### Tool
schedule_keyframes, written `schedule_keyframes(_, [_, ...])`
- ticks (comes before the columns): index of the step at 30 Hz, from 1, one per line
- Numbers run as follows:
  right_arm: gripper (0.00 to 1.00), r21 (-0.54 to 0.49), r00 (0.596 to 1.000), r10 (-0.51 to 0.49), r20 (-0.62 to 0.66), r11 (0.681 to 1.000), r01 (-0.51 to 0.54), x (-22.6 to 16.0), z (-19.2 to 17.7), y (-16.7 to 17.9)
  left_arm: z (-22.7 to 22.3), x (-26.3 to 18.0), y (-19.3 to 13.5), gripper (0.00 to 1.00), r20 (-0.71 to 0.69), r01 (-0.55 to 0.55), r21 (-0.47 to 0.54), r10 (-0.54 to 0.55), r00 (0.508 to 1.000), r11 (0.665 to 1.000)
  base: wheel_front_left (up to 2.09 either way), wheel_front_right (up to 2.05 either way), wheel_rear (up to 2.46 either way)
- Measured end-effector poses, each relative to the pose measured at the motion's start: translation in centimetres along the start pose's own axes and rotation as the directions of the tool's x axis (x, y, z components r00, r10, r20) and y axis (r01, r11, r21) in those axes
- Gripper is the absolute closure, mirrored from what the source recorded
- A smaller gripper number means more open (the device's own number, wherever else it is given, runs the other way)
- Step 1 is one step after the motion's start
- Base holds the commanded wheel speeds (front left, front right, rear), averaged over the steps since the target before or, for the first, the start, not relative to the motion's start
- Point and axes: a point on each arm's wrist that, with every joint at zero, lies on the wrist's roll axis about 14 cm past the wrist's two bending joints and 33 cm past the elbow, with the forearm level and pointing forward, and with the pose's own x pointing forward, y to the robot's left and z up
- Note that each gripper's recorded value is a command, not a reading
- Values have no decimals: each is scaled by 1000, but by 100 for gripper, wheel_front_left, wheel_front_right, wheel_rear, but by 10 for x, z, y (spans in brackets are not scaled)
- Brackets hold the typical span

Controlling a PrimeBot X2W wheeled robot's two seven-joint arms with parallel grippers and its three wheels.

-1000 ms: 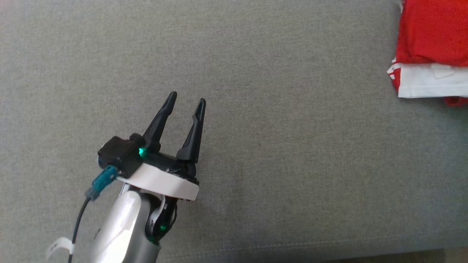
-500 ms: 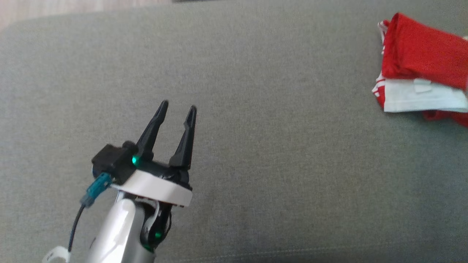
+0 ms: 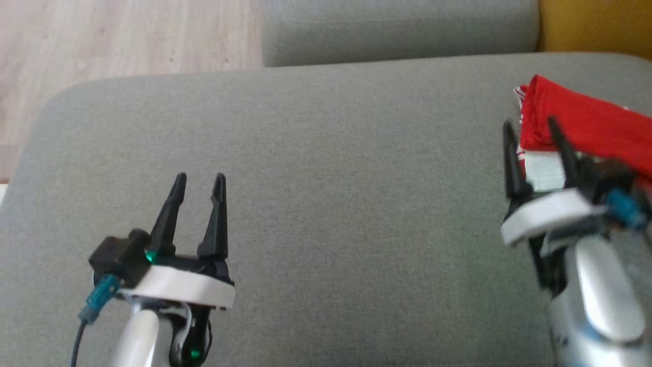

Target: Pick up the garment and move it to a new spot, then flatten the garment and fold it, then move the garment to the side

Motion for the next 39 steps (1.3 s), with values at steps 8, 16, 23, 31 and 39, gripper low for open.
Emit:
schedule_keyframes(8, [0,170,1000,19,12,985,-21,-38,-26,25,-3,-28,12,0,-20,-56,31,56,998,998,0,0,0])
schedule_keyframes(16, [0,227,1000,12,-22,974,-6,-63,-46,29,-9,-43,20,0,-41,-103,38,105,994,994,0,0,0])
schedule_keyframes(23, [0,235,1000,3,-8,972,-1,-64,-42,27,-2,-42,18,0,-20,-102,31,103,995,994,0,0,0])
schedule_keyframes(31, [0,235,1000,-4,5,972,3,-64,-38,25,-8,-43,19,0,-37,-107,24,108,993,994,0,0,0])
schedule_keyframes(39, [0,243,1000,-7,10,970,4,-64,-37,25,-10,-43,19,0,-45,-107,24,108,993,994,0,0,0])
